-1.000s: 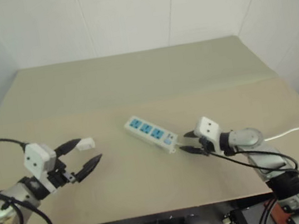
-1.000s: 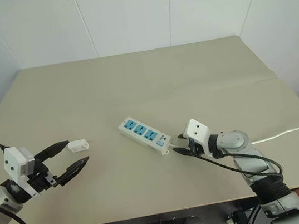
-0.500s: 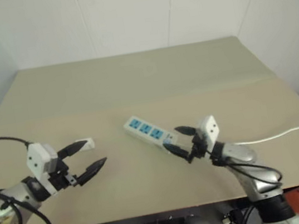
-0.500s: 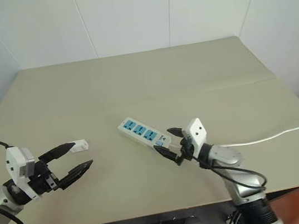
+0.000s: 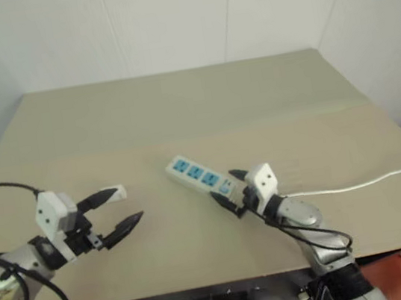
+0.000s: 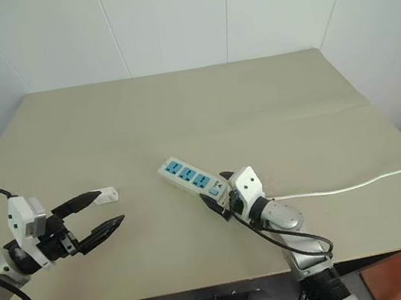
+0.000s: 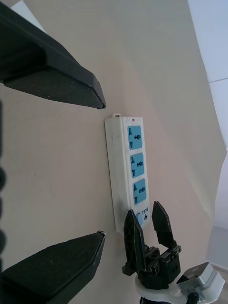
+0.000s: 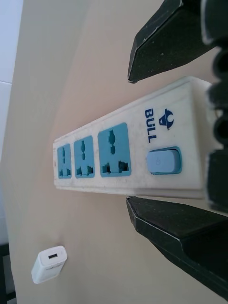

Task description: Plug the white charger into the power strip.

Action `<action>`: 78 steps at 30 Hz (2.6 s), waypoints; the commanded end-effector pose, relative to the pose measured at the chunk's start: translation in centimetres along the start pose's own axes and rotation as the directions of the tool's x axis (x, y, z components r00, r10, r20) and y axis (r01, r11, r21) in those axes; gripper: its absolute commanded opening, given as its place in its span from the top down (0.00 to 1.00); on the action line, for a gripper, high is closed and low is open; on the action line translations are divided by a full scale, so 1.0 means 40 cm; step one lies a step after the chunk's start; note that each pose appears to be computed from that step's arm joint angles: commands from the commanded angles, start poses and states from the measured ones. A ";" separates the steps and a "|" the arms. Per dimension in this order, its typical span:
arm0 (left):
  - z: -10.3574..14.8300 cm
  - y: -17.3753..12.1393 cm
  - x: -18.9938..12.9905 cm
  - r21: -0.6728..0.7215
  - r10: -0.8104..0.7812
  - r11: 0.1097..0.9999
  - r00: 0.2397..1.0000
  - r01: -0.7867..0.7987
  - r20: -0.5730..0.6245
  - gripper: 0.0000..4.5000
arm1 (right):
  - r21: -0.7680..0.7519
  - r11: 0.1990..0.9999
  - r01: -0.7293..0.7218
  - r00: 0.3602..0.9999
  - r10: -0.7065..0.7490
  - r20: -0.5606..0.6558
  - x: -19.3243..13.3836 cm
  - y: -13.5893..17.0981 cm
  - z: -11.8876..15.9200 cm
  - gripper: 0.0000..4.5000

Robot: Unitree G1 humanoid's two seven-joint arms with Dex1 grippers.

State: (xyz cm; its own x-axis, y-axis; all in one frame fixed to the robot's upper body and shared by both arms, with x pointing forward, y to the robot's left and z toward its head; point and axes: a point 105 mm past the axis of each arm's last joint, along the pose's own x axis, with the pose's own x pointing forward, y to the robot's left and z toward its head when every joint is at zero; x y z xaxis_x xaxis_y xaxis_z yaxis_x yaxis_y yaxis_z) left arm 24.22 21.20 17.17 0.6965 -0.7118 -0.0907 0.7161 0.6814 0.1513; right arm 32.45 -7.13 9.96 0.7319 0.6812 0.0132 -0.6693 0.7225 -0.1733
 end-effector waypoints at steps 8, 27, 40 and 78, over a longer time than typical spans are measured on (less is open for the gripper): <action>0.035 -0.012 -0.009 0.035 -0.033 0.999 0.999 0.032 0.026 0.00 | 0.001 0.996 -0.094 0.996 0.094 0.006 0.024 0.022 -0.010 0.01; 0.035 -0.022 -0.009 0.027 -0.059 0.998 0.998 0.058 0.023 0.00 | 0.045 0.977 -0.208 0.977 0.210 -0.039 0.068 0.047 -0.059 0.04; 0.040 -0.016 -0.010 0.034 -0.059 0.998 0.998 0.059 0.019 0.00 | 0.005 0.945 -0.327 0.942 0.326 0.080 0.082 0.053 0.009 0.24; 0.099 0.280 -0.060 0.238 -0.081 0.921 0.750 0.308 -0.657 0.00 | -0.167 0.605 -0.779 0.620 0.783 -0.054 0.038 0.129 -0.062 0.24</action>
State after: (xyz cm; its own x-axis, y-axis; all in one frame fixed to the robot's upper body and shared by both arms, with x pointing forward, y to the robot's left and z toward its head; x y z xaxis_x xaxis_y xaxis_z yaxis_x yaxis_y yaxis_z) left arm 30.35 29.21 23.43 0.5433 -0.5275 -0.6531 0.8354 0.4170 0.3581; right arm 31.11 -3.18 7.57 -0.0317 0.9885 -0.1479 -0.9510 -0.0754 -0.2998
